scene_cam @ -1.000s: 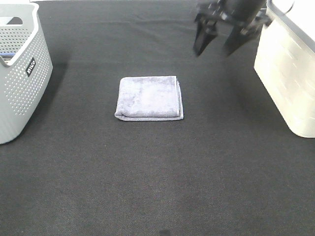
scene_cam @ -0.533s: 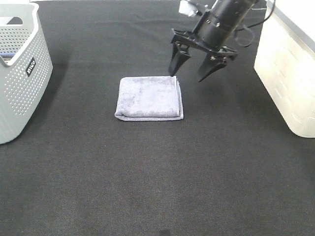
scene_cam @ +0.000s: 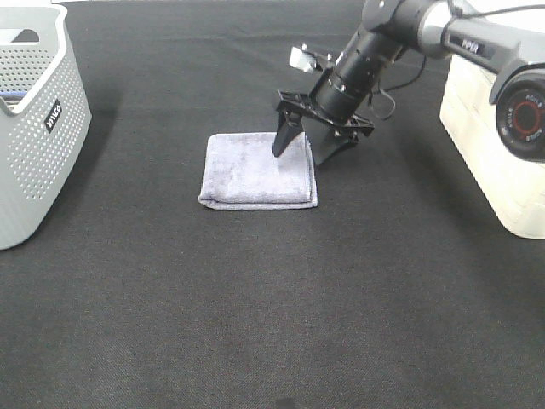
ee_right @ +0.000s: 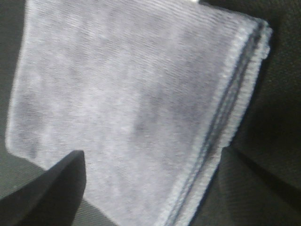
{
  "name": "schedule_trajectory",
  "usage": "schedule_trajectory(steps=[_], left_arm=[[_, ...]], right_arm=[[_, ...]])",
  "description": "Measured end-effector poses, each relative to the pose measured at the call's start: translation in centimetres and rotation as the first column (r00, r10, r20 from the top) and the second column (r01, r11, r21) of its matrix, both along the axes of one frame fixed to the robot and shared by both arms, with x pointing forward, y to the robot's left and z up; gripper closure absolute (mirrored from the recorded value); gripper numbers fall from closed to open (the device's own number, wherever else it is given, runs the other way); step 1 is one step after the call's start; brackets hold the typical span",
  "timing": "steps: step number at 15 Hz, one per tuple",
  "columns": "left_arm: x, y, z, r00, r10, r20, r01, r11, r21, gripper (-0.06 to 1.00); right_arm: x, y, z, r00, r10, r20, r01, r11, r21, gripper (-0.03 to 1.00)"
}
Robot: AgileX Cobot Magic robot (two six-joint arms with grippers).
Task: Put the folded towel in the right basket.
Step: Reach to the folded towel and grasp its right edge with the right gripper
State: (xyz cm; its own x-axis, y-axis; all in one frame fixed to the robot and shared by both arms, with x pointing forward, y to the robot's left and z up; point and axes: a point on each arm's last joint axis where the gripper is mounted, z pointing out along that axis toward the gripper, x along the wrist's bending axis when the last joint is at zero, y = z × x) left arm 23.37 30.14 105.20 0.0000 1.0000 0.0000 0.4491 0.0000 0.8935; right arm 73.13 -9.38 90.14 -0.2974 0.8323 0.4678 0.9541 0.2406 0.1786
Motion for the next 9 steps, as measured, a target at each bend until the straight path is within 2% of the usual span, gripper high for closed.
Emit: schedule_trajectory(steps=[4,9], left_arm=[[0.0,0.0,0.0,1.000,0.000,0.000,0.000,1.000,0.000,-0.03],[0.0,0.0,0.0,1.000,0.000,0.000,0.000,1.000,0.000,-0.03]], right_arm=[[0.9,-2.2,-0.6,0.999,-0.042,-0.010,0.042,0.999,-0.002,0.23],[1.0,-2.3,-1.4,1.000,-0.021,-0.010,0.022,1.000,0.005,0.23]])
